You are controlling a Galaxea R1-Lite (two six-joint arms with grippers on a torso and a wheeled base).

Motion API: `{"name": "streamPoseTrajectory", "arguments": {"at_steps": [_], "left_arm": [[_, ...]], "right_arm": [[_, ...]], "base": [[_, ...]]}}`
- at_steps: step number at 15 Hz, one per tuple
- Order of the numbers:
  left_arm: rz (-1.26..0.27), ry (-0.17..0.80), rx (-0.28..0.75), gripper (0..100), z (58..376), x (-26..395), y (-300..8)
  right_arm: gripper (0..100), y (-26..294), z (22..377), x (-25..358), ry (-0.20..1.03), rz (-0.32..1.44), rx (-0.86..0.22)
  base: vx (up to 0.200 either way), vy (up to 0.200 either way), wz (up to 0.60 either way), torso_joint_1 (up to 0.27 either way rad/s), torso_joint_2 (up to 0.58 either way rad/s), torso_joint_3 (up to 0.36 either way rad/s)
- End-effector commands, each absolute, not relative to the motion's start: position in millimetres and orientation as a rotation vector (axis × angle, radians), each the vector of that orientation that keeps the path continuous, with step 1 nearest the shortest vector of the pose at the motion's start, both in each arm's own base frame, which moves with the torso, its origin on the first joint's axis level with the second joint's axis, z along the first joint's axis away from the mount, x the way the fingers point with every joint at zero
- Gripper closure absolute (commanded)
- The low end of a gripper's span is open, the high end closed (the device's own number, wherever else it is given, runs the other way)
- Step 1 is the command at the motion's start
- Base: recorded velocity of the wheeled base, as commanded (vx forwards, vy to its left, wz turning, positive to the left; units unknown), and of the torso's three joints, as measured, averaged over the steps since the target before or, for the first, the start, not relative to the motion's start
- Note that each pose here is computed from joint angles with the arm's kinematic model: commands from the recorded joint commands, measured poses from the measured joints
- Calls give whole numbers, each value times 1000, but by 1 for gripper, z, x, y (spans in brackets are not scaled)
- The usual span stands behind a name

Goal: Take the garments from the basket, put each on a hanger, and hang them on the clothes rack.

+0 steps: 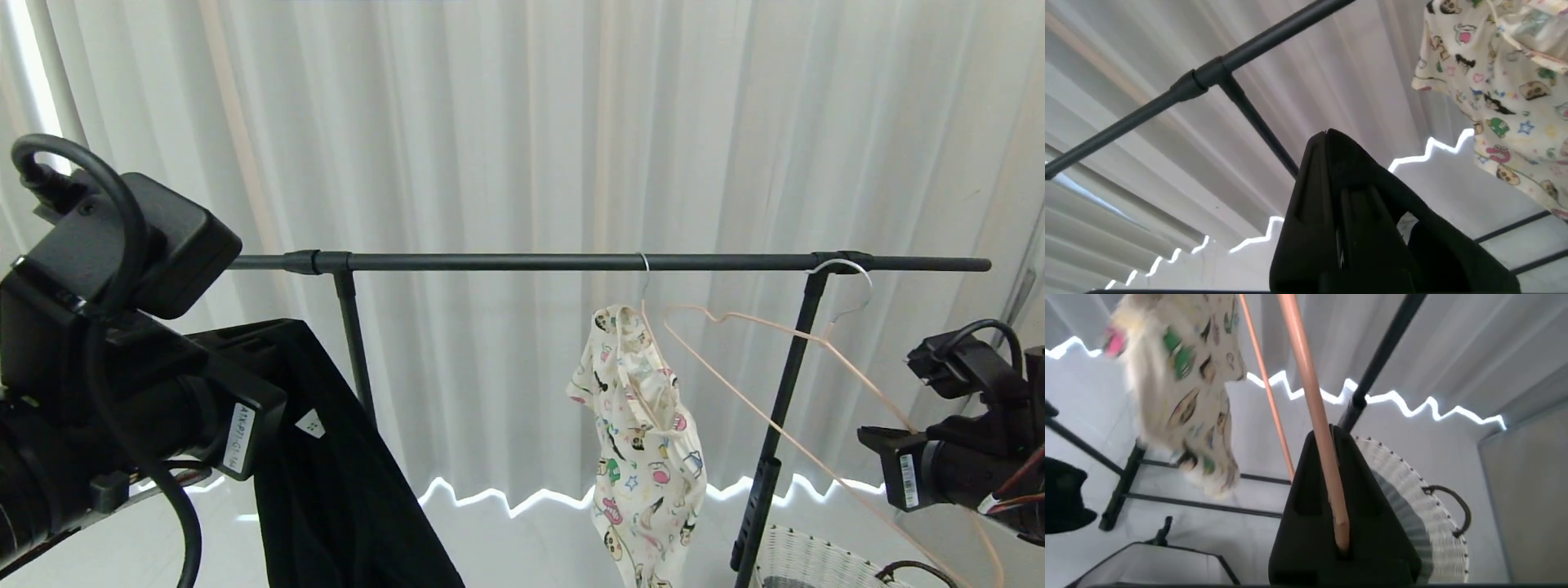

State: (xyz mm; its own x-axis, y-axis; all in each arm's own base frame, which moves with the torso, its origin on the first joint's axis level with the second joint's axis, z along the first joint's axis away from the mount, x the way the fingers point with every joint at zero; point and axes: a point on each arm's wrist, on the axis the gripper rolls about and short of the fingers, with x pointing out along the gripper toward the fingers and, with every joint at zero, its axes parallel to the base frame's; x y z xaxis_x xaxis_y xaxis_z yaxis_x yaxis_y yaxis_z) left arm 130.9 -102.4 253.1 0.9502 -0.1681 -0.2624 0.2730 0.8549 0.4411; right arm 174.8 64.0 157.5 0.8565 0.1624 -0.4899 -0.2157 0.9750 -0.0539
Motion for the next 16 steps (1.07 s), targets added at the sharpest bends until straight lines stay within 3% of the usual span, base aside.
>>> {"name": "streamPoseTrajectory", "arguments": {"at_steps": [1,5,11,16], "left_arm": [[-233,221,493,100,251,137,-107],[-233,214,483,100,247,148,-117],[-240,242,490,100,238,154,-124],[-182,354,291,100,225,185,-149]], "right_arm": [[100,60,166,163,449,210,-116],[100,60,180,148,357,270,-189],[100,92,189,115,272,554,-218],[100,133,178,87,353,848,-224]], "base": [[-200,0,0,-2,2,2],[-200,0,0,2,2,5],[0,0,0,0,0,0],[0,0,0,0,0,0]]}}
